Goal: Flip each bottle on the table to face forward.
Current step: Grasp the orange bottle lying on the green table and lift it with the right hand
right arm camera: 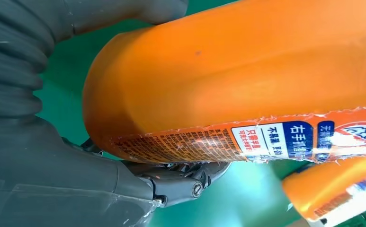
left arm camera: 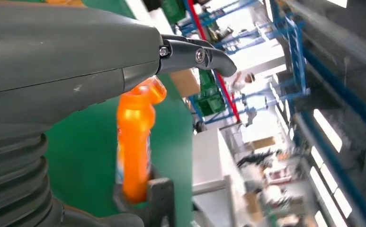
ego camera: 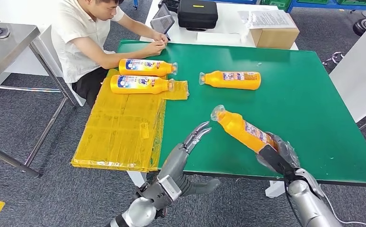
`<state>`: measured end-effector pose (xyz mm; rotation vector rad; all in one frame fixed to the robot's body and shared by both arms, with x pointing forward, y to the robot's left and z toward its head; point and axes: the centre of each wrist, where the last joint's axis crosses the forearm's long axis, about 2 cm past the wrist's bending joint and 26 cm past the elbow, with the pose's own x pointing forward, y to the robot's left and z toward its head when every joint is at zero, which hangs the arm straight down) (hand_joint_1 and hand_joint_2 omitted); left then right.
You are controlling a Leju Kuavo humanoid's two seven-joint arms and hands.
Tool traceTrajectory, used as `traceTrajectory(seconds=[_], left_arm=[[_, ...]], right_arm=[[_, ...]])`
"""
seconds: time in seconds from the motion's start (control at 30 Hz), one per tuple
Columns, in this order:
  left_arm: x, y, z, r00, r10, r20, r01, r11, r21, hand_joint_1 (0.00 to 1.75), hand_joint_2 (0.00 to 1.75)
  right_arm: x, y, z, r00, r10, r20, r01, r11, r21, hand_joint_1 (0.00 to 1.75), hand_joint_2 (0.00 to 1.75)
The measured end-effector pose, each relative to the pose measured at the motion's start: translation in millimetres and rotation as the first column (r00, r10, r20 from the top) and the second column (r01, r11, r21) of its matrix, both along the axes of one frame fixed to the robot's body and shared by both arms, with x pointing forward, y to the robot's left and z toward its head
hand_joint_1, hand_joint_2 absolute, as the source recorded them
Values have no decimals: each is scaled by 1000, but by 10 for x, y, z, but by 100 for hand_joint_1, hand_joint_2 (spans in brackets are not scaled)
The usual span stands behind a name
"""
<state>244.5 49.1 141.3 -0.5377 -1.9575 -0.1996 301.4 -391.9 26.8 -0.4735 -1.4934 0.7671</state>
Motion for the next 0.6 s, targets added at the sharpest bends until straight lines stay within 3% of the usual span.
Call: traceTrajectory(seconds=[0.2, 0.33, 0.47, 0.6], left_arm=[[74, 88, -27, 961, 42, -275, -127, 946, -298, 0, 175], [89, 142, -58, 947, 122, -296, -216, 927, -307, 0, 175], [72, 146, -54, 937, 110, -332, -219, 925, -311, 0, 175], [45, 147, -40, 921, 20, -390, -170, 919, -355, 0, 175]], right_arm=[[-125, 527, 41, 989, -94, 112, 47, 930, 365, 175, 175], [-196, 880, 234, 964, -175, 201, 31, 820, 571, 175, 175], [-315, 1186, 431, 936, -217, 277, -23, 749, 663, 175, 175], [-404, 1437, 551, 930, -167, 327, -103, 737, 668, 175, 175]])
